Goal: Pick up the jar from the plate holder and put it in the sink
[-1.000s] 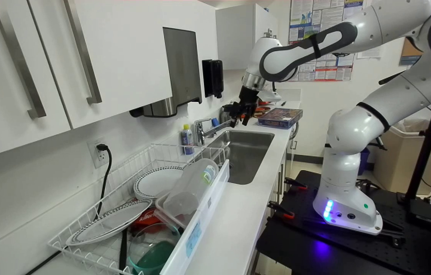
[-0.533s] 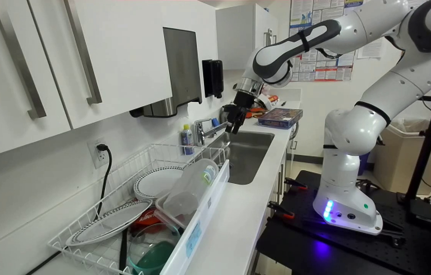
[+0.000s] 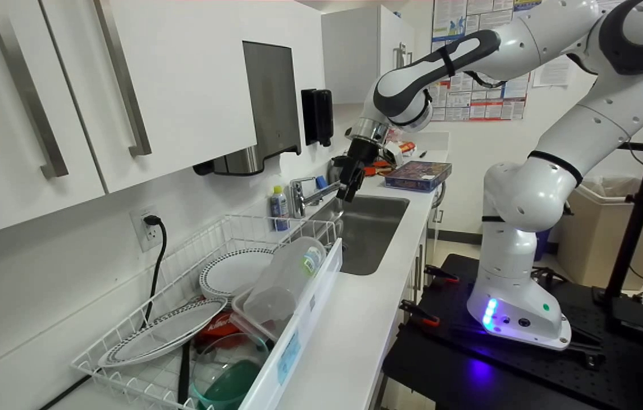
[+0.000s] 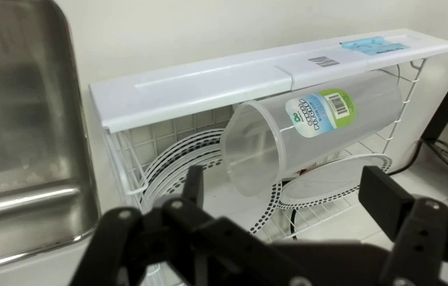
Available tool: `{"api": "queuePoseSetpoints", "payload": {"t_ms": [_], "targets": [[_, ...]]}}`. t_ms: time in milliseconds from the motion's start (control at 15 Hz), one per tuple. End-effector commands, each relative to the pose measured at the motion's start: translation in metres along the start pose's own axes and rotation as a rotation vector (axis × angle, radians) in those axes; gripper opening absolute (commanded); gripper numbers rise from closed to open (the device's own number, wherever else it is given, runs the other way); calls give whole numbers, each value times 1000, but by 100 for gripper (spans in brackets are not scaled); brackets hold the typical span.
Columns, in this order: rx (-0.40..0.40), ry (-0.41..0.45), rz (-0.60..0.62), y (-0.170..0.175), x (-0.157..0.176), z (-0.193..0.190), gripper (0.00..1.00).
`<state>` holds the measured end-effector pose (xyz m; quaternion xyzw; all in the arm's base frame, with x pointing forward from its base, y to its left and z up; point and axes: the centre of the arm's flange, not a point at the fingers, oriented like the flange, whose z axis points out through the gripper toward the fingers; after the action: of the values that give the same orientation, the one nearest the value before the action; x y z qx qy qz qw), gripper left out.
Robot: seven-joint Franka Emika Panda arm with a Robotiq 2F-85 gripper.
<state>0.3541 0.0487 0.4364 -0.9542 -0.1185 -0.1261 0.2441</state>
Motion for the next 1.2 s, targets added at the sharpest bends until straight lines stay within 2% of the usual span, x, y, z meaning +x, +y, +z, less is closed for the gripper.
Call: {"api": "queuePoseSetpoints", "payload": {"t_ms": [0, 467, 1133], "targets": [[82, -42, -34, 2, 19, 20, 100], [143, -106, -16, 20, 47, 60, 100], [371, -134, 41, 34, 90, 131, 100]]}}
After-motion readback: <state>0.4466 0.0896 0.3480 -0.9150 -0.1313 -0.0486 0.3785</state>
